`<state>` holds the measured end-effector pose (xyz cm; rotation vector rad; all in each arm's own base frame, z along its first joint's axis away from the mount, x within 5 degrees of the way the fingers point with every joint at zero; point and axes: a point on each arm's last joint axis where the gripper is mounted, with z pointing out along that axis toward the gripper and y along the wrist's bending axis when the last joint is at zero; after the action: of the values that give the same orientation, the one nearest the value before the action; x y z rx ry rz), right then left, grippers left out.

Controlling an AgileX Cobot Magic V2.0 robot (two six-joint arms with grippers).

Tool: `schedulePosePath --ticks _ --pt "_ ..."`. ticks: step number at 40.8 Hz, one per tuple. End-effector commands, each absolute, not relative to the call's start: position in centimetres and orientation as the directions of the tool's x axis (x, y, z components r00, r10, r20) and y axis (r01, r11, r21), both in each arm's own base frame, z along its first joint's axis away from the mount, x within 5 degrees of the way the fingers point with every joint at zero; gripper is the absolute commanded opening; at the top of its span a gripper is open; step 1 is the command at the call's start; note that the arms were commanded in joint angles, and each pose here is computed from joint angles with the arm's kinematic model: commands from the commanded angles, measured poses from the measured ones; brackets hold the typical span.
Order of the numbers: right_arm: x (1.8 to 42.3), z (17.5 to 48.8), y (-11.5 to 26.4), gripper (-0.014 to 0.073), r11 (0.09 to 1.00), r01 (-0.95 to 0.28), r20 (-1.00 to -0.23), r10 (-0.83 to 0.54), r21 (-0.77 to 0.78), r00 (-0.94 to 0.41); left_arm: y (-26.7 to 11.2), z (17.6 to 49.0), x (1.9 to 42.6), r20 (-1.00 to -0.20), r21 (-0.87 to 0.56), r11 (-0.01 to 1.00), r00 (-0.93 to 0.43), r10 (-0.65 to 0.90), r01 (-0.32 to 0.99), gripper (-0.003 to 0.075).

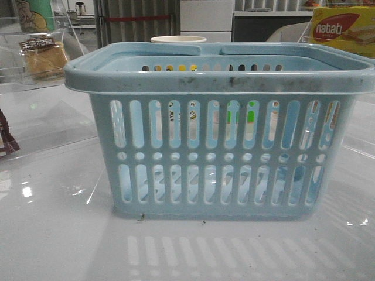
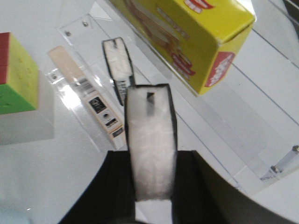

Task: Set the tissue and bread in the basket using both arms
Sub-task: 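Carry the tissue pack over the basket and release it inside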

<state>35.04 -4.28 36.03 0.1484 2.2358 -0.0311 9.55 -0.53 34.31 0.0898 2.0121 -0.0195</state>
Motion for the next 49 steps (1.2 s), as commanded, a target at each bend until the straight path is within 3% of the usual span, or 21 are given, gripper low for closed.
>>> schedulePosePath --ticks 1,11,22,37,41,49 --pt "32.3 41.1 -2.2 0.0227 0.998 0.058 -0.867 0.057 0.033 -0.496 -0.5 35.8 9.9 -0.942 0.011 0.998 -0.333 0.032 0.063 0.0326" --pt "29.1 42.9 4.2 0.0227 0.987 -0.155 -0.861 -0.052 0.031 -0.506 -0.5 35.8 9.9 -0.942 0.011 0.998 -0.333 0.032 0.063 0.0326" --pt "28.1 41.3 10.8 0.0227 0.926 -0.377 -0.807 -0.207 0.022 -0.553 -0.5 35.8 9.9 -0.942 0.011 0.998 -0.333 0.032 0.063 0.0326" --pt "30.8 36.4 13.8 0.0233 0.904 -0.427 -0.684 -0.294 0.028 -0.667 -0.5 35.8 9.9 -0.942 0.011 0.998 -0.335 0.032 0.063 0.0326" --pt "31.4 35.3 14.1 0.031 0.904 -0.426 -0.657 -0.304 0.029 -0.69 -0.5 35.8 9.9 -0.942 0.011 0.998 -0.335 0.032 0.063 0.0326" --pt "31.9 34.5 14.2 0.0588 0.904 -0.426 -0.637 -0.32 0.016 -0.702 -0.5 35.8 9.9 -0.942 0.011 0.998 -0.335 0.032 0.063 0.0326"
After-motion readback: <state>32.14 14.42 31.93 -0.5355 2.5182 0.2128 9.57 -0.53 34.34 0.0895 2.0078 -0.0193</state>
